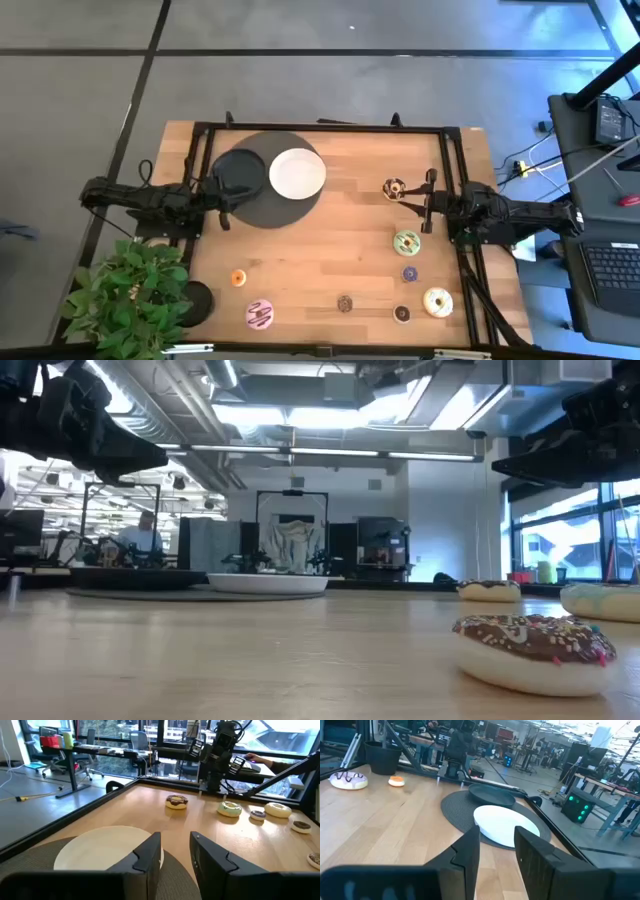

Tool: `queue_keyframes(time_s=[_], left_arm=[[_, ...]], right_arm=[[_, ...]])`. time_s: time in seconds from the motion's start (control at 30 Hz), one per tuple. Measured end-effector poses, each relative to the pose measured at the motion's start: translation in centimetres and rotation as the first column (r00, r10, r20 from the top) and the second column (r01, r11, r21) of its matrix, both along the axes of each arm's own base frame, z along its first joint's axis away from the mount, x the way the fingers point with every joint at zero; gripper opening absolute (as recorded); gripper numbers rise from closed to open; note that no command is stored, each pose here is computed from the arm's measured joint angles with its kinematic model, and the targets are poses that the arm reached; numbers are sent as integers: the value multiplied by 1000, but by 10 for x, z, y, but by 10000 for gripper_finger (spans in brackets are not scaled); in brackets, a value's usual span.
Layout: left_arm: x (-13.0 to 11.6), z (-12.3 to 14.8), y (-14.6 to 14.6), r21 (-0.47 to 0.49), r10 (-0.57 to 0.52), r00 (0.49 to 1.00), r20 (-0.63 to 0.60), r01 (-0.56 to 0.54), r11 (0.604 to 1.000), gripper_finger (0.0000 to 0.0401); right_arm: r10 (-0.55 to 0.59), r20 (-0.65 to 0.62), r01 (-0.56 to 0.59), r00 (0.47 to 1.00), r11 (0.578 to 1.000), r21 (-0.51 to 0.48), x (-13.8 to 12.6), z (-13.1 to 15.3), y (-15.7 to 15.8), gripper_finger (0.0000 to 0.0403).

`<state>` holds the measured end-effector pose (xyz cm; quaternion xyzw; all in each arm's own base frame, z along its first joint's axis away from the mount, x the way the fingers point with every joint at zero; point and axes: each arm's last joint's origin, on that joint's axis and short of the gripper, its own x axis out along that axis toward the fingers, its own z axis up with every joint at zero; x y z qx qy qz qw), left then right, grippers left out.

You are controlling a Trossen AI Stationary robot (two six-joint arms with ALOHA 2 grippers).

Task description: Pick & Place donuts

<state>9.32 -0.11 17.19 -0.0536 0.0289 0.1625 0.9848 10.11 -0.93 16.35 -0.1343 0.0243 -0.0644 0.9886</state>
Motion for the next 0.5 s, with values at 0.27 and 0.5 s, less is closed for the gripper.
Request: queue_keyframes(time_s=[0.27,0.5], left_arm=[[0,0,0,0,1,1000,0,-1,1000,102],[0,0,0,0,0,1000,0,0,1000,98]], right_arm=[[0,0,0,1000,1000,0,0,0,0,124],[0,0,0,1000,1000,0,0,0,0,124]])
